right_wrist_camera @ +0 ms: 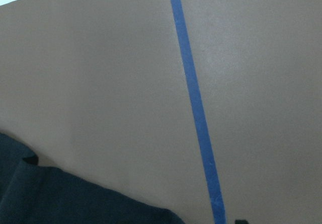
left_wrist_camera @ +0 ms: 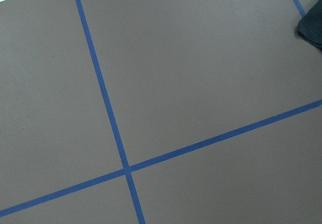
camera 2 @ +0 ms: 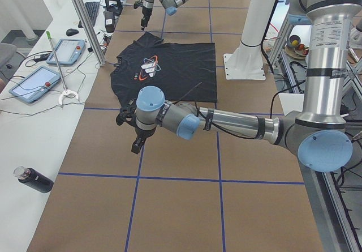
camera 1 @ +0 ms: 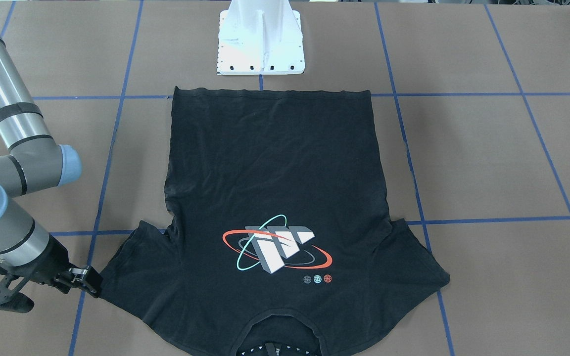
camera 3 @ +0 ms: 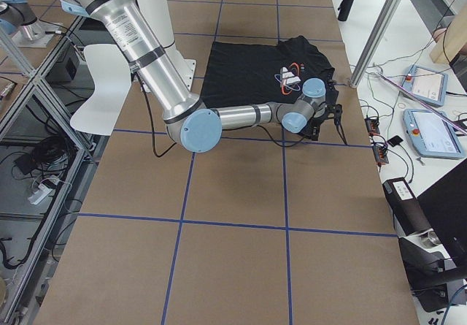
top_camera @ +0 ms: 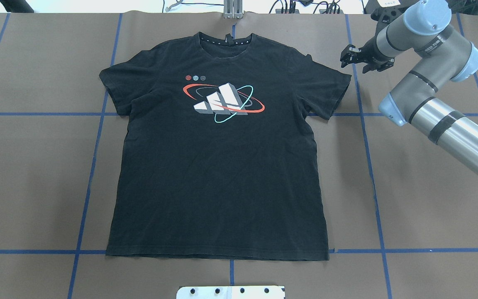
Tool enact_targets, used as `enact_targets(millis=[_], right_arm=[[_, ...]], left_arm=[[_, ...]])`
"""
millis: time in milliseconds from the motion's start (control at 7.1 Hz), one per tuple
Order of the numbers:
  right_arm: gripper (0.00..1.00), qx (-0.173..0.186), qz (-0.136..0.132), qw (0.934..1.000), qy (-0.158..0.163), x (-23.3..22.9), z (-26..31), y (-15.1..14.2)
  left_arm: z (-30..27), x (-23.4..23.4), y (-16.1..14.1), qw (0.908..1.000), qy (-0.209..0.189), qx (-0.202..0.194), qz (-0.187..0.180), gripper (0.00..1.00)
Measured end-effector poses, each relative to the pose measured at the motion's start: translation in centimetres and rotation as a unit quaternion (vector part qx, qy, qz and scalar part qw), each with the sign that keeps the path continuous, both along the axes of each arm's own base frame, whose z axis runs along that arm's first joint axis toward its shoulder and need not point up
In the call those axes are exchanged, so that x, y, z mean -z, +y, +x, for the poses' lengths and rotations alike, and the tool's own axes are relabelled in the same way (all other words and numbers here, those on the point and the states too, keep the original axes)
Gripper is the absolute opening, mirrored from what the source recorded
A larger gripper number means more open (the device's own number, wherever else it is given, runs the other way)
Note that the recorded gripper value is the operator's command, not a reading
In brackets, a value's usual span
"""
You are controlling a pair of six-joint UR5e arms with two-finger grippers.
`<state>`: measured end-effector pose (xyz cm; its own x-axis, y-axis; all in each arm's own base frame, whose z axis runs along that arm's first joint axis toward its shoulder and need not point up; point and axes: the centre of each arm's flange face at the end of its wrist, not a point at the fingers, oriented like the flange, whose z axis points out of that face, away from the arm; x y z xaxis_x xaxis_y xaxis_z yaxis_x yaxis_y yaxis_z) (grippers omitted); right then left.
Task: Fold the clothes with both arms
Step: 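Move the right gripper to the black shirt's shoulder and sleeve nearest it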
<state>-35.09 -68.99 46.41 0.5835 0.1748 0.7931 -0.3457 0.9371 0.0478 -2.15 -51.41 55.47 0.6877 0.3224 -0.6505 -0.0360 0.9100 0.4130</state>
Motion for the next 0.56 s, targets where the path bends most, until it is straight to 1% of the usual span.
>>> enact_targets(millis=[141, 282, 423, 564], right_arm=[[0.47, 0.0, 0.0, 1.0, 0.005, -0.37, -0.68, 0.32], [0.32, 0.001, -0.001, 1.0, 0.008, -0.7, -0.99, 0.53], [0.22, 0.0, -0.002, 1.0, 0.01, -0.86, -1.1, 0.62], [0.0, 0.0, -0.002, 0.9999, 0.01, -0.94, -1.12, 0.64]], left_arm=[[-0.04, 0.12, 0.01, 1.0, 0.0, 0.001, 0.001, 1.0], [-0.06, 0.18, -0.01, 1.0, 0.0, 0.001, 0.001, 1.0], [-0.06, 0.23, -0.03, 1.0, 0.0, 0.001, 0.002, 1.0], [-0.07, 0.28, -0.03, 1.0, 0.0, 0.001, 0.002, 1.0]])
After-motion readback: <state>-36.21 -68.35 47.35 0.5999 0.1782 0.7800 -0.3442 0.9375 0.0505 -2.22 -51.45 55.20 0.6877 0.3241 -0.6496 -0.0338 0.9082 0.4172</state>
